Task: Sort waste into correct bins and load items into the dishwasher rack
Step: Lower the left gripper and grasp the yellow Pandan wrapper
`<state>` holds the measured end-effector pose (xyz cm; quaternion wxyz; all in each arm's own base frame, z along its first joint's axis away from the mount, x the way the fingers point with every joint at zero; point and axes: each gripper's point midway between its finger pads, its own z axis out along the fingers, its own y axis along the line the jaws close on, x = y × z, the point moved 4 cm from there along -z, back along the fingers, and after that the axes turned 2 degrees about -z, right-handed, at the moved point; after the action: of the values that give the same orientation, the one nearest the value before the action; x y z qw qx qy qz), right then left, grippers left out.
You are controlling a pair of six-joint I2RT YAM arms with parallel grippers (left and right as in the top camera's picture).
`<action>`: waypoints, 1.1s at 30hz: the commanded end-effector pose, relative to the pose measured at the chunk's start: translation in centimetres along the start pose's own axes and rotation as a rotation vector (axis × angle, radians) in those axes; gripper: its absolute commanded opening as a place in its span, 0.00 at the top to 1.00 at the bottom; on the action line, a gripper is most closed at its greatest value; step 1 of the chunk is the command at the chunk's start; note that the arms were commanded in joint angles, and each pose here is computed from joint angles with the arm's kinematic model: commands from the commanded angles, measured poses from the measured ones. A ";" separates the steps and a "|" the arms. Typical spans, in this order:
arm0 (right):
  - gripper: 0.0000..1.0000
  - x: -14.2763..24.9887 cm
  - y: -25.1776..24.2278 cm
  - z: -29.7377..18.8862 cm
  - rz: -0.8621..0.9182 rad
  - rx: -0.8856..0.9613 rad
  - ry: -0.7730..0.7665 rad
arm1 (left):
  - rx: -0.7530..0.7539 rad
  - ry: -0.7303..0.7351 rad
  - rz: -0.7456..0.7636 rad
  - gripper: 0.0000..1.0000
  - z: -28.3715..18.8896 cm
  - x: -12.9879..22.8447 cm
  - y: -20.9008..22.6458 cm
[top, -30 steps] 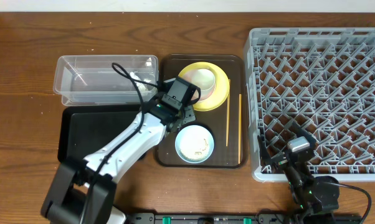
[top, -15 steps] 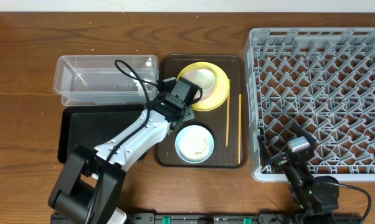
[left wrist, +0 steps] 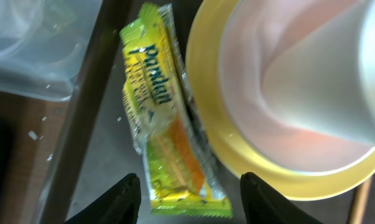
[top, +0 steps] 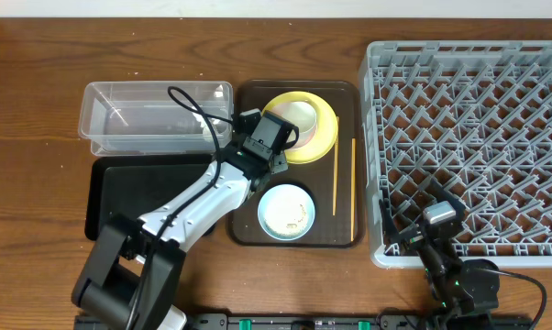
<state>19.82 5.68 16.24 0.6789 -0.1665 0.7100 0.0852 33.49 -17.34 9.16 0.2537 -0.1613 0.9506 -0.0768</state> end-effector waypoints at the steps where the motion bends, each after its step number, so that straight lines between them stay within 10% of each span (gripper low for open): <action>1: 0.01 0.1 0.0 0.0 0.002 -0.001 0.001 | -0.026 -0.002 0.012 0.46 1.1 0.2 0.2; 11: 0.01 0.1 0.0 0.0 0.002 -0.001 0.001 | -0.060 0.029 0.022 0.55 3.2 1.3 0.6; 22: 0.01 0.1 0.0 0.0 0.002 -0.001 0.002 | -0.034 0.007 0.015 0.94 3.2 0.8 0.1; 33: 0.01 0.1 0.0 0.0 0.002 -0.001 0.001 | 0.066 -0.083 -0.016 0.94 -1.4 -1.8 -1.3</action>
<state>19.82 5.68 16.24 0.6789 -0.1665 0.7100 0.0852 34.43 -17.87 8.19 0.2632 -0.1623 0.9474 -0.0829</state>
